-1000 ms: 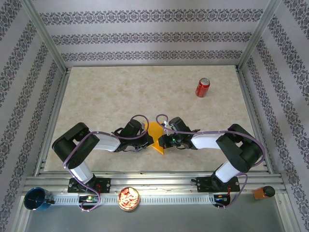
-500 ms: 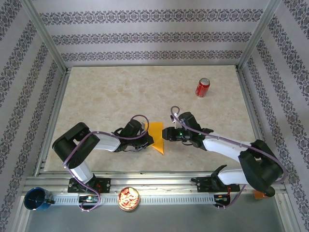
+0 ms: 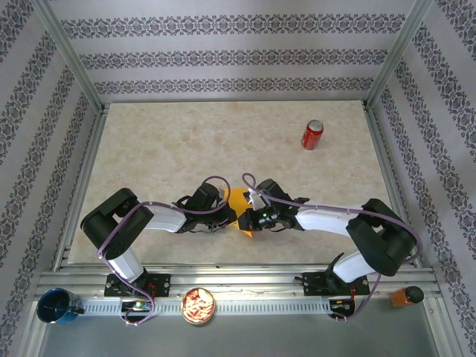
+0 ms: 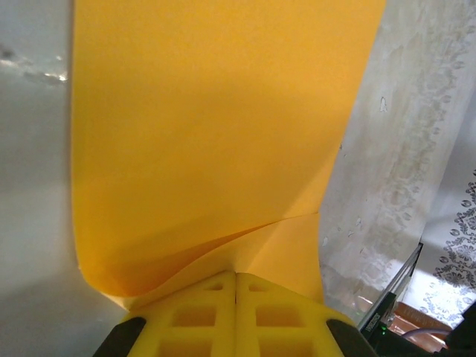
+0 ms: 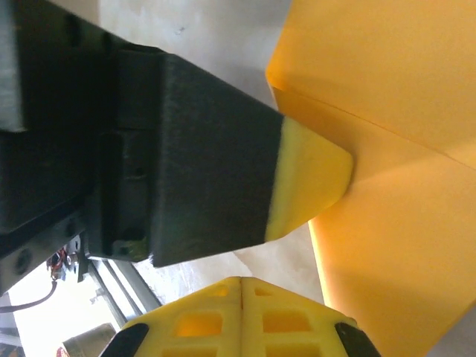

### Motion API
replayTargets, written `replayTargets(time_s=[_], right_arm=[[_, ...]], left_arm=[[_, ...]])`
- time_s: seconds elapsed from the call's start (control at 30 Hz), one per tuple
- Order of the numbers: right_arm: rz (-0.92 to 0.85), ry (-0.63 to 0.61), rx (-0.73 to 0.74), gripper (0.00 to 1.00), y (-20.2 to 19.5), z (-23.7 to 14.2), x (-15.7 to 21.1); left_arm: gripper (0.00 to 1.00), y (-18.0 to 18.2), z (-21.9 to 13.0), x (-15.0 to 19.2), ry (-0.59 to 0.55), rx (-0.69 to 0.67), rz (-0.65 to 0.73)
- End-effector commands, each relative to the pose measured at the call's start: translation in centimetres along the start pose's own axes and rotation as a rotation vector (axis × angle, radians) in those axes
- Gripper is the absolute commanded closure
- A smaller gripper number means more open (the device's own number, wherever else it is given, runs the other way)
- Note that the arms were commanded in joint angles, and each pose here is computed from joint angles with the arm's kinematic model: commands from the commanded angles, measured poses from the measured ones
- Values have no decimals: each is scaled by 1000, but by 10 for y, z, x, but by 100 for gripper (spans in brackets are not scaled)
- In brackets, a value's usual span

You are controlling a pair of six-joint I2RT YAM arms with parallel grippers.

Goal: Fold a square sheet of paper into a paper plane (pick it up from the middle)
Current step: Third fold the triangle at the center of the table.

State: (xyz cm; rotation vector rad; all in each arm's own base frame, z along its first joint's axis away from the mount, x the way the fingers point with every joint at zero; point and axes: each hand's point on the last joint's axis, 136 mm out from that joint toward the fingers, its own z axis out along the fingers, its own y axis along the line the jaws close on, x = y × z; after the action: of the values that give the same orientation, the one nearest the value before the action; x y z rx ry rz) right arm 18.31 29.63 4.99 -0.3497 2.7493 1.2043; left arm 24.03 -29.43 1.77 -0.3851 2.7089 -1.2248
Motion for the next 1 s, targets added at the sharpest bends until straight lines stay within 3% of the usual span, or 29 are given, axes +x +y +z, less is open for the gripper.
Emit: replayTargets(time_s=[0.0, 0.57, 0.97], right_arm=[[9, 37, 7, 98, 4, 6, 1], [46, 98, 149, 97, -31, 15, 20], [79, 107, 145, 96, -38, 10, 35]], left_arm=[[100, 19, 1, 6, 13, -88, 10], [100, 19, 1, 7, 12, -82, 1], [100, 24, 1, 8, 7, -85, -8]])
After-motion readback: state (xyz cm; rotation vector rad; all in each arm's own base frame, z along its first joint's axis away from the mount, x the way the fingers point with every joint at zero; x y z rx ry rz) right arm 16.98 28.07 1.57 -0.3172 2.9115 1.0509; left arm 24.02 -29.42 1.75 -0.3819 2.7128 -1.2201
